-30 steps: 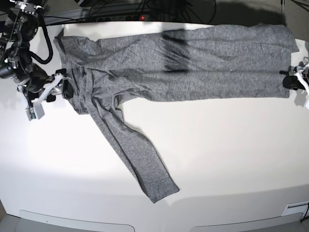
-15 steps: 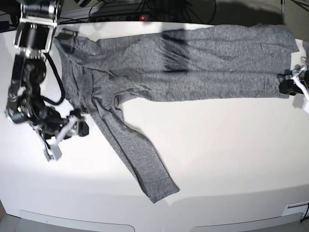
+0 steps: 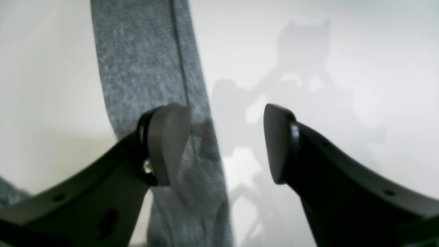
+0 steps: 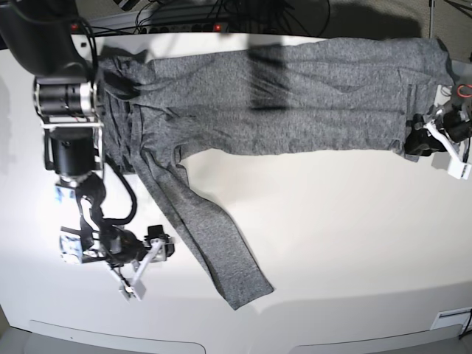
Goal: Fold the T-shirt properly
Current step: 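Move the right gripper to the trailing sleeve cuff and grasp it, then lift the sleeve with the right gripper and lay it across the shirt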
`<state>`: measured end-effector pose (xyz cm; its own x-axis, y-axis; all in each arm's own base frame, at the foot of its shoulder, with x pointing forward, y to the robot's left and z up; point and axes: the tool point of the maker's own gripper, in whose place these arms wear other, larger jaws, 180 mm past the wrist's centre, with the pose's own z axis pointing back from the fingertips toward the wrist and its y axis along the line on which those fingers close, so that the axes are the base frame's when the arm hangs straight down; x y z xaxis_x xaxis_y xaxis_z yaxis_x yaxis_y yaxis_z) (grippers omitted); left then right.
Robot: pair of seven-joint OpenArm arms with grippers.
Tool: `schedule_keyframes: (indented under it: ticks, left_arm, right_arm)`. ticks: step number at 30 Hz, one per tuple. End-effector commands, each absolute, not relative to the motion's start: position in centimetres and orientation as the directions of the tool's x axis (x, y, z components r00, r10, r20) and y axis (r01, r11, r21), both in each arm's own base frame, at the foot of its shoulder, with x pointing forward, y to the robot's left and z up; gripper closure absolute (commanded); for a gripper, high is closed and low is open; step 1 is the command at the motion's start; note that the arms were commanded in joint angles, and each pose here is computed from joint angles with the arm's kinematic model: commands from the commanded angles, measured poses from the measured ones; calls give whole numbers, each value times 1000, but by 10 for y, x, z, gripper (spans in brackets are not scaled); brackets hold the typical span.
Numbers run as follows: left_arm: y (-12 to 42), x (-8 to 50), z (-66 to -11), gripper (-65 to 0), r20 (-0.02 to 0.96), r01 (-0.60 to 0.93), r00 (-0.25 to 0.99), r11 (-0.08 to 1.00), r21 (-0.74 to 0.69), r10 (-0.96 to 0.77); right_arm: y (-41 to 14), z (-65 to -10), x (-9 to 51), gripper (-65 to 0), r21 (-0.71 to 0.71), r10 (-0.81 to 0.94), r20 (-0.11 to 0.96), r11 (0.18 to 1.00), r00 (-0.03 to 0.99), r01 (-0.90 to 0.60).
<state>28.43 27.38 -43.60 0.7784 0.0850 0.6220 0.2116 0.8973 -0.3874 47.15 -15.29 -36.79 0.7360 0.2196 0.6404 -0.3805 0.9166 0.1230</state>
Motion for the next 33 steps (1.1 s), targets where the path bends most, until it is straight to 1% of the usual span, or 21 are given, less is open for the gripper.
schedule_keyframes:
  ticks: [1, 4, 10, 15, 16, 18, 22, 26, 27, 31, 33]
  left_arm:
    - [281, 285, -433, -201, 620, 223, 783, 905, -361, 54]
    - [281, 285, -433, -201, 620, 223, 783, 905, -361, 55]
    - [281, 285, -433, -201, 620, 223, 783, 905, -361, 54]
    - [281, 285, -433, -201, 620, 223, 783, 905, -361, 54]
    - [281, 285, -433, -201, 620, 223, 783, 905, -361, 54]
    - [281, 285, -433, -201, 620, 223, 783, 905, -361, 54]
    - [281, 285, -433, -201, 620, 223, 783, 906, -361, 54]
    - [281, 285, -433, -201, 620, 223, 783, 905, -361, 54]
    - [281, 285, -433, -201, 620, 223, 783, 906, -361, 54]
    - [281, 285, -433, -201, 620, 223, 783, 906, -361, 54]
    - [281, 285, -433, -201, 620, 223, 783, 906, -360, 54]
  right_arm:
    - [-150, -349, 490, -376, 106, 216, 683, 916, 697, -387]
    - [-140, -368, 495, -376, 102, 194, 663, 933, 723, -345]
    - [-127, -400, 493, -376, 41, 237, 643, 939, 728, -341]
    - [-118, -413, 486, -375, 33, 260, 611, 935, 748, -353]
    - [-118, -414, 485, -364, 32, 259, 607, 937, 751, -349]
    - [-119, -415, 484, -317, 31, 260, 601, 937, 755, -348]
    - [-119, -418, 481, -190, 32, 263, 590, 937, 764, -347]
    - [-122, -420, 480, -19, 12, 283, 582, 935, 762, -355]
    - [-122, -420, 480, 0, 5, 288, 583, 934, 759, -358]
    - [-117, -412, 487, 0, -3, 298, 605, 928, 738, -373]
    - [-100, -409, 483, 0, 20, 340, 598, 899, 725, -438]
